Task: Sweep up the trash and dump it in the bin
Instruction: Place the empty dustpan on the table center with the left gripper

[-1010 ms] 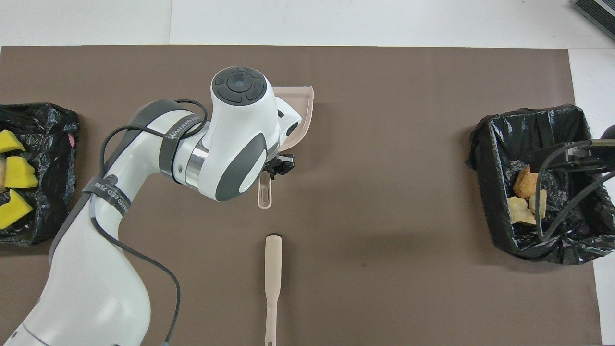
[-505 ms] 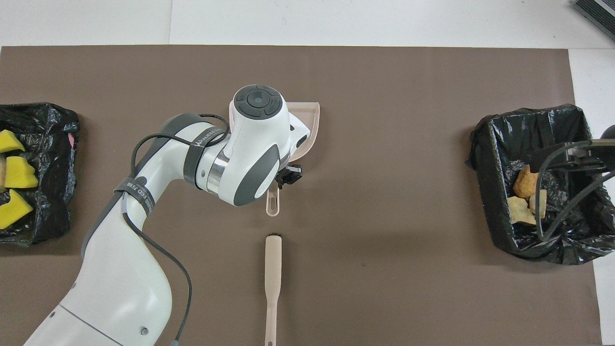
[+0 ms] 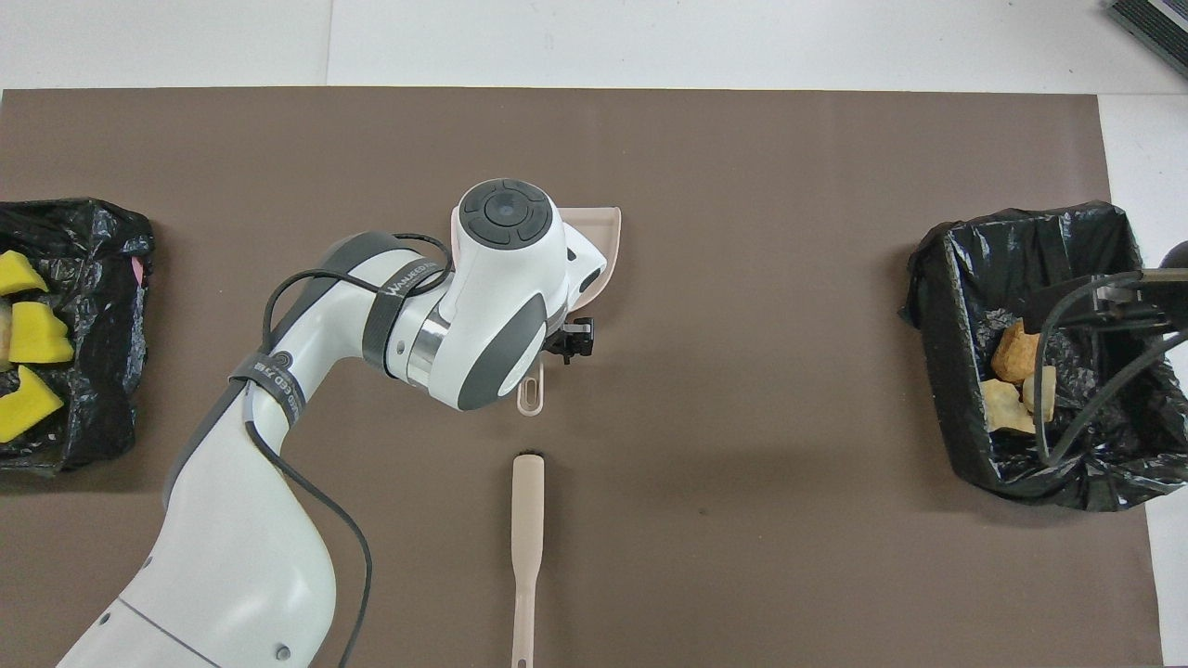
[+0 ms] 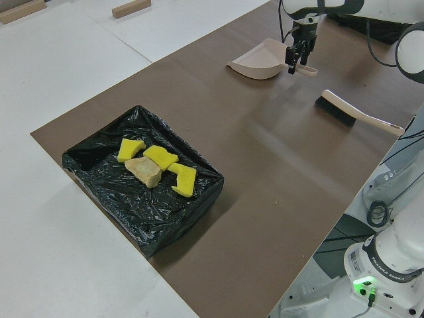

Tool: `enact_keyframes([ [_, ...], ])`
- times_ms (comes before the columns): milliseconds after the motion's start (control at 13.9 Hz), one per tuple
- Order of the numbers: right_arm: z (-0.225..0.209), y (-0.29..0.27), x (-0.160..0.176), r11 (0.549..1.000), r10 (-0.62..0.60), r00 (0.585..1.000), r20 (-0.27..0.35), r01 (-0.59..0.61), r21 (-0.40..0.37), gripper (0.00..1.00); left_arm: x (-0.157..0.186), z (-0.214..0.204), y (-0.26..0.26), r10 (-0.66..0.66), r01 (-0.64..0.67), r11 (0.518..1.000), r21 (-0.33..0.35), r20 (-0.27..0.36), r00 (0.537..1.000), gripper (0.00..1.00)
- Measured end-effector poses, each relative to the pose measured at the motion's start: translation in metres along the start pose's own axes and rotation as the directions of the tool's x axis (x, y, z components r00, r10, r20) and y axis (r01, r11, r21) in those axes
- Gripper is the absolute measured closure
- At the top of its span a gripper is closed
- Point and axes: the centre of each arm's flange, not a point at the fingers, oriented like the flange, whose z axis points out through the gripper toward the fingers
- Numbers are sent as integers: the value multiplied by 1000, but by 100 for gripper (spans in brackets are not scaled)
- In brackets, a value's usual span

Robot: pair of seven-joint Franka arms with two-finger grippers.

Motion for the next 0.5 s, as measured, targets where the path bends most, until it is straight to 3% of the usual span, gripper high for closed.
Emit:
enact_keyframes([
  [72,0,0,0,1000,0,1000,0,0,0,0,0,-16,-6,-8,8,1000,-8,-23,1000,1],
  [505,0,0,0,1000,0,1000,0,0,0,0,-19,-146,-114,-110,111,994,-1,-146,983,0],
])
